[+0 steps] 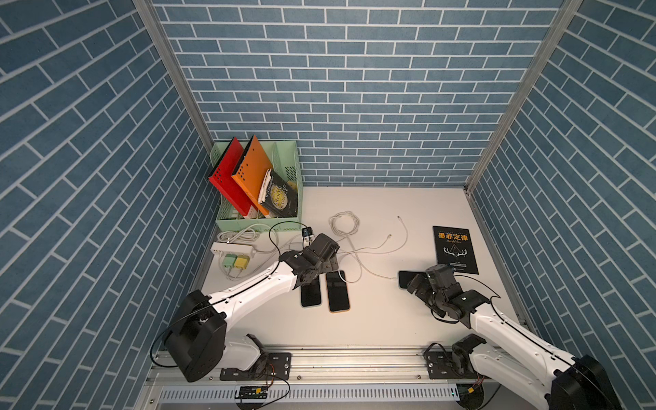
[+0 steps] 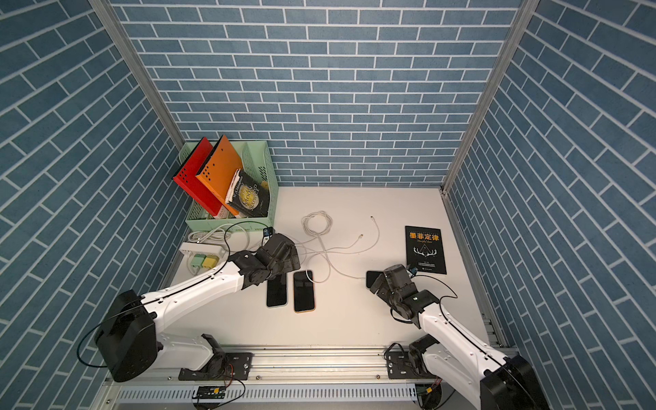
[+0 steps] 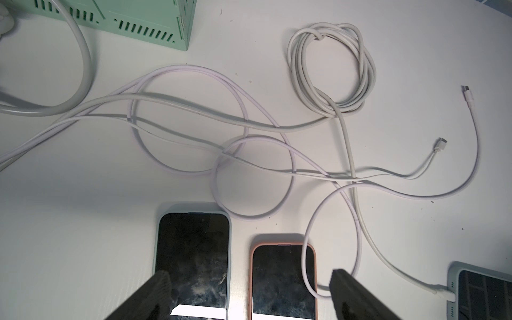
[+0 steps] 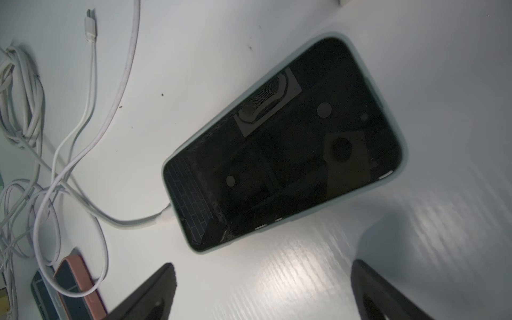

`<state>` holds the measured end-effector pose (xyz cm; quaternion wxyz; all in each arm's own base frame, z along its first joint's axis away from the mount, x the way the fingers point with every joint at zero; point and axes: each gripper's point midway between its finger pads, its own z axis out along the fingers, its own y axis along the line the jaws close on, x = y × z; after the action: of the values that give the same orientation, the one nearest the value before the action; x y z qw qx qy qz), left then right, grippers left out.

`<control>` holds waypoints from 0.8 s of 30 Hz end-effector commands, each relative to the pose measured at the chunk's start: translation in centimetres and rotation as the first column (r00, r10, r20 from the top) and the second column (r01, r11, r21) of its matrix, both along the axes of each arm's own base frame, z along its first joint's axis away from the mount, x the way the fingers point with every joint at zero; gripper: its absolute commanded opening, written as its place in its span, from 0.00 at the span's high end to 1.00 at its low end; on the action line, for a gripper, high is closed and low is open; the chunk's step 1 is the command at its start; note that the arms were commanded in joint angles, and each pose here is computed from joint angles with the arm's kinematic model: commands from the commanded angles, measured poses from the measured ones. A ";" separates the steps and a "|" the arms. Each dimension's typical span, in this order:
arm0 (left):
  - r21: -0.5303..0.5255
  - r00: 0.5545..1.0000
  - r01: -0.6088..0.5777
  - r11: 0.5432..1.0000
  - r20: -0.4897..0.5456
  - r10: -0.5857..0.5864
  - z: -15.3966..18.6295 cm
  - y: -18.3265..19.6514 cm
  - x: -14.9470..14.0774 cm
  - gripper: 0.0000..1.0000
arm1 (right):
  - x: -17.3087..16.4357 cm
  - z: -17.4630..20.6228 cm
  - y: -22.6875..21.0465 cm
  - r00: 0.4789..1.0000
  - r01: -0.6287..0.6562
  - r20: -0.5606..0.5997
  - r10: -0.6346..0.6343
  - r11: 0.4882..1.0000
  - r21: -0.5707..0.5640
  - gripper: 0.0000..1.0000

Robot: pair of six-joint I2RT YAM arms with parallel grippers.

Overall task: Unplug the charging cable from the phone
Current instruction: Adjust the phone at the center of the board.

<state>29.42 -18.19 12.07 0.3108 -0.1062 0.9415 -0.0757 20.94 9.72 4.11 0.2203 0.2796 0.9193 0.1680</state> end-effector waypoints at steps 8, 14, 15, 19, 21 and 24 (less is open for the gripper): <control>0.002 1.000 -0.015 1.000 0.002 0.015 0.1 0.6 0.2 0.05 | 4.4 -0.4 -1.6 0.999 0.041 -0.012 -0.042 0.996 -0.076 0.00; -0.003 1.000 -0.028 1.000 -0.002 0.028 0.0 0.8 0.0 0.05 | 9.2 -0.1 -0.2 0.999 -0.036 -0.019 0.033 0.990 -0.133 0.01; -0.006 1.000 -0.031 0.999 -0.003 0.031 0.0 0.9 -0.1 0.05 | 9.9 -0.2 -0.1 0.999 -0.046 -0.027 0.043 0.988 -0.146 0.01; -0.008 0.999 -0.040 0.999 -0.005 0.040 -0.1 1.1 -0.3 0.05 | 12.3 -1.1 0.5 0.994 -0.087 -0.080 0.073 0.976 -0.197 0.01; -0.010 0.999 -0.043 0.999 -0.007 0.043 -0.2 1.2 -0.4 0.05 | 13.0 -1.7 0.6 0.991 -0.099 -0.111 0.076 0.971 -0.219 0.00; -0.017 0.999 -0.051 0.999 -0.008 0.051 -0.3 1.3 -0.5 0.05 | 13.6 -2.6 0.6 0.986 -0.104 -0.151 0.068 0.964 -0.244 0.01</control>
<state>29.26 -17.58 11.93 0.3102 -0.1240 0.9393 -0.0783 35.41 10.98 2.99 0.2109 0.2369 0.9454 0.0745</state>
